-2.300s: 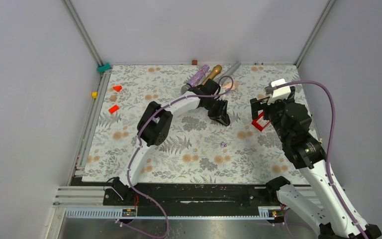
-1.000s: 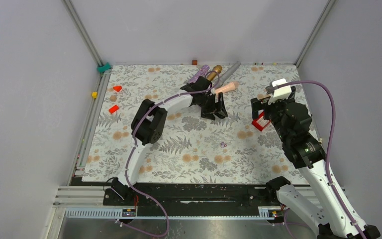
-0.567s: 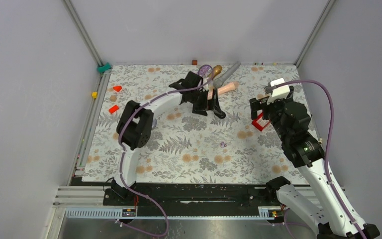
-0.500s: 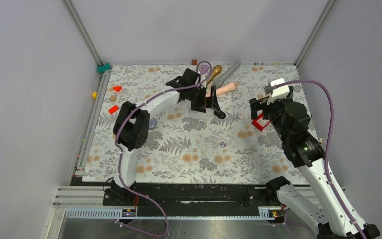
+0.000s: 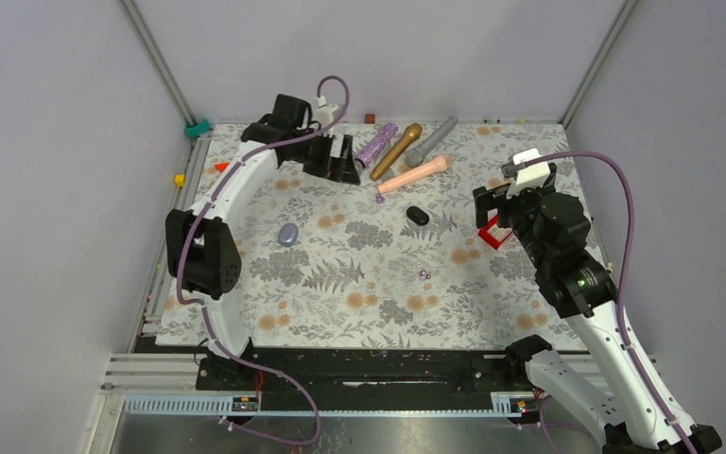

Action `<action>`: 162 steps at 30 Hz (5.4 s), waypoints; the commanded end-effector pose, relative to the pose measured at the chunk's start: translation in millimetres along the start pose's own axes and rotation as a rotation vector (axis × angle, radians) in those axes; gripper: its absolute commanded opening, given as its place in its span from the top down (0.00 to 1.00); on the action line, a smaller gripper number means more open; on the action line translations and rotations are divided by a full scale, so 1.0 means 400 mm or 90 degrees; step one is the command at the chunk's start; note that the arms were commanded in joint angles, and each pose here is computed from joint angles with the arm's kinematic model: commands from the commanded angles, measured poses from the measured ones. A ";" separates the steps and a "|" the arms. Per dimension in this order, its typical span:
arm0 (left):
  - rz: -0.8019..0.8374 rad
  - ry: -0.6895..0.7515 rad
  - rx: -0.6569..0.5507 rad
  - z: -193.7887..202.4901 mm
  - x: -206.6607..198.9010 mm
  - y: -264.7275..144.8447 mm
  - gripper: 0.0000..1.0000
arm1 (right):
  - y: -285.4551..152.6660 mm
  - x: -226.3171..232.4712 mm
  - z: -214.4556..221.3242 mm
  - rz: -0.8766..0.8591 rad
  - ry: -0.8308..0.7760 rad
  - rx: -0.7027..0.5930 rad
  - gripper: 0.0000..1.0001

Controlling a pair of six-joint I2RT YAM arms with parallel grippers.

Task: Insert the wireless bluetooth earbuds into the charging case
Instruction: Pick up the charging case at the center of the board.

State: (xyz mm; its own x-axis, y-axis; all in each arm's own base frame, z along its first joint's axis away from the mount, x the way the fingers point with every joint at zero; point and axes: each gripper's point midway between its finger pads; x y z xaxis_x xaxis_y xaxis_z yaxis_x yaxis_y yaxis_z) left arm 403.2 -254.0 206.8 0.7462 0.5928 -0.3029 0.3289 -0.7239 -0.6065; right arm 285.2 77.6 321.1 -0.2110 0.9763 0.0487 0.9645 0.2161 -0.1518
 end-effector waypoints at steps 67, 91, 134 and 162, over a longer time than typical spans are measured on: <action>0.046 0.517 0.469 0.528 0.226 -0.031 0.47 | 0.007 0.050 -0.003 -0.062 0.045 0.002 0.01; 0.057 0.498 0.072 0.161 -0.171 -0.024 0.48 | 0.188 0.402 0.178 -0.373 0.464 0.366 0.09; 0.044 0.511 0.024 0.106 -0.255 -0.004 0.47 | 0.184 0.562 0.281 -0.465 0.538 0.507 0.46; 0.052 0.508 0.020 0.111 -0.262 -0.006 0.31 | 0.167 0.575 0.248 -0.502 0.499 0.489 0.68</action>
State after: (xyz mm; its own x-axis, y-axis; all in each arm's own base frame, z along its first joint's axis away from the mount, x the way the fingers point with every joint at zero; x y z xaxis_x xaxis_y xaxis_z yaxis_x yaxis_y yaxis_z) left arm 295.6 -292.3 185.1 0.9720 0.0928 0.2157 0.2188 -0.6910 -0.6890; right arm 288.8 312.5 187.5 -0.1409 0.4426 0.8856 0.2506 0.8813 -0.4006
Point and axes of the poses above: each gripper's point midway between its finger pads, its own y axis out along the fingers, its own x axis along the line the jaws close on, z = x × y, and after that the axes turned 15 degrees about y, right-handed
